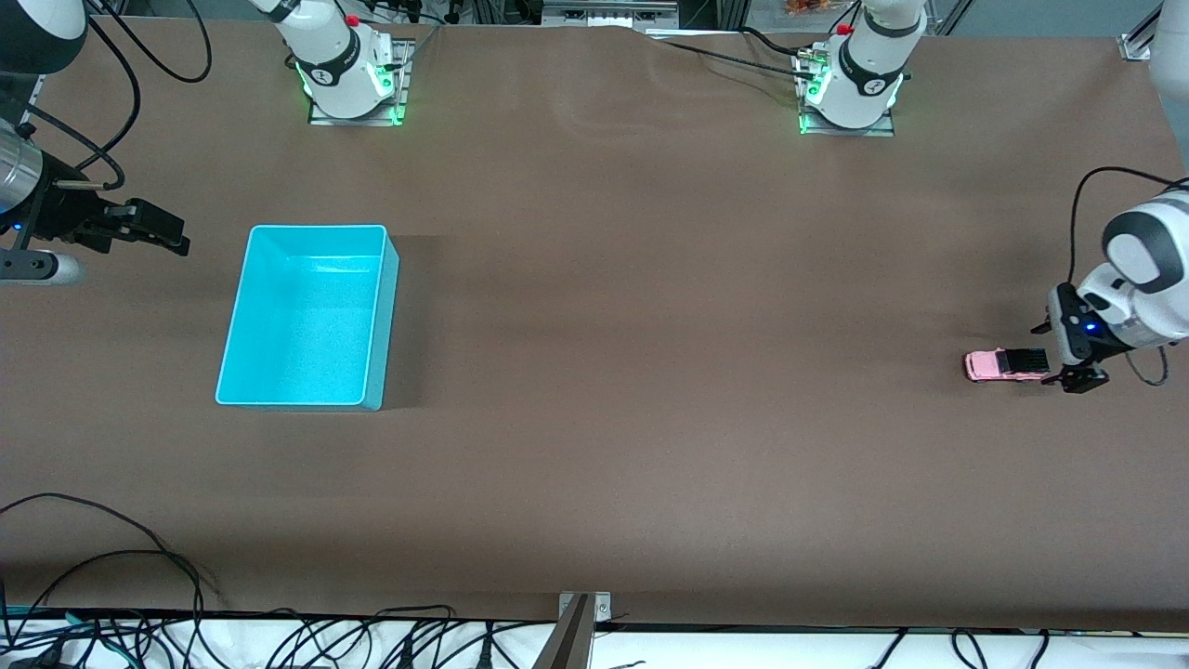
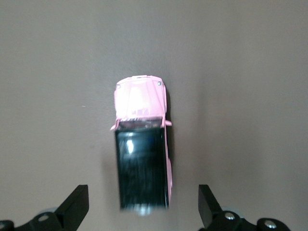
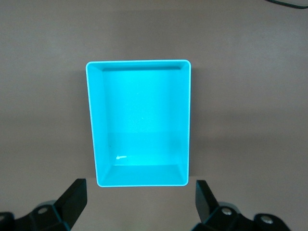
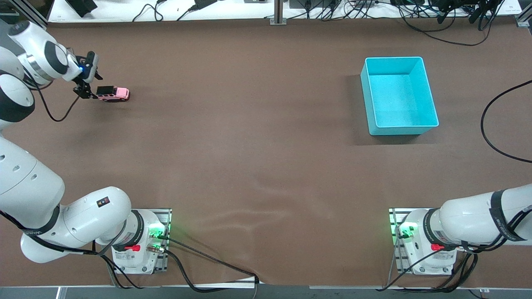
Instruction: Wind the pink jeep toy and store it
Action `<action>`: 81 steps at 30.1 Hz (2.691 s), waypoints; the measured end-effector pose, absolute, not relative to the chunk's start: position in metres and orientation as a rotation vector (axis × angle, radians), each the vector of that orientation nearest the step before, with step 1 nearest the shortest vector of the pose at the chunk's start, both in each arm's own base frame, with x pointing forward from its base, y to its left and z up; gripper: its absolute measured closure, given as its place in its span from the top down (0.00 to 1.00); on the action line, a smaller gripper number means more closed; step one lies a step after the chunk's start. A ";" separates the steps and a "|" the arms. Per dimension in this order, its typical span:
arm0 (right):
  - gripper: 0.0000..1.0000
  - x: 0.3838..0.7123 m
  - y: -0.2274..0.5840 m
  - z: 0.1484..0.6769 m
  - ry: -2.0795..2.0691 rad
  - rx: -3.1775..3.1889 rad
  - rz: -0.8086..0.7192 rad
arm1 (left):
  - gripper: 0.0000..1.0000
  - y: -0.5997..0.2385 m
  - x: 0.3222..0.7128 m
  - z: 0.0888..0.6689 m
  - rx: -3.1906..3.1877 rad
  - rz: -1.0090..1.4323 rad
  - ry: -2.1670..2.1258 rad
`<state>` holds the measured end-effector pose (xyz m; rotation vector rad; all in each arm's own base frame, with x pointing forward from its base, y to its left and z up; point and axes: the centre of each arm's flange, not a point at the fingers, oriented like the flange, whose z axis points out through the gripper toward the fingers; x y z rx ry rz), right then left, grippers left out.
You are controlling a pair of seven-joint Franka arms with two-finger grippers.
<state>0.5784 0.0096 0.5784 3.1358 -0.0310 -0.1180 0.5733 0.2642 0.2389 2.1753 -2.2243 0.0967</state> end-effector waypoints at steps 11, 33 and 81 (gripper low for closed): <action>1.00 0.578 0.010 0.578 -0.031 3.136 -0.118 | 1.00 0.241 0.604 0.304 2.201 0.055 -2.109; 1.00 0.578 0.010 0.578 -0.031 3.136 -0.118 | 1.00 0.133 0.650 0.383 2.385 -0.140 -1.743; 1.00 0.578 0.008 0.578 -0.034 3.136 -0.118 | 1.00 0.002 0.628 0.540 3.027 -0.228 -0.768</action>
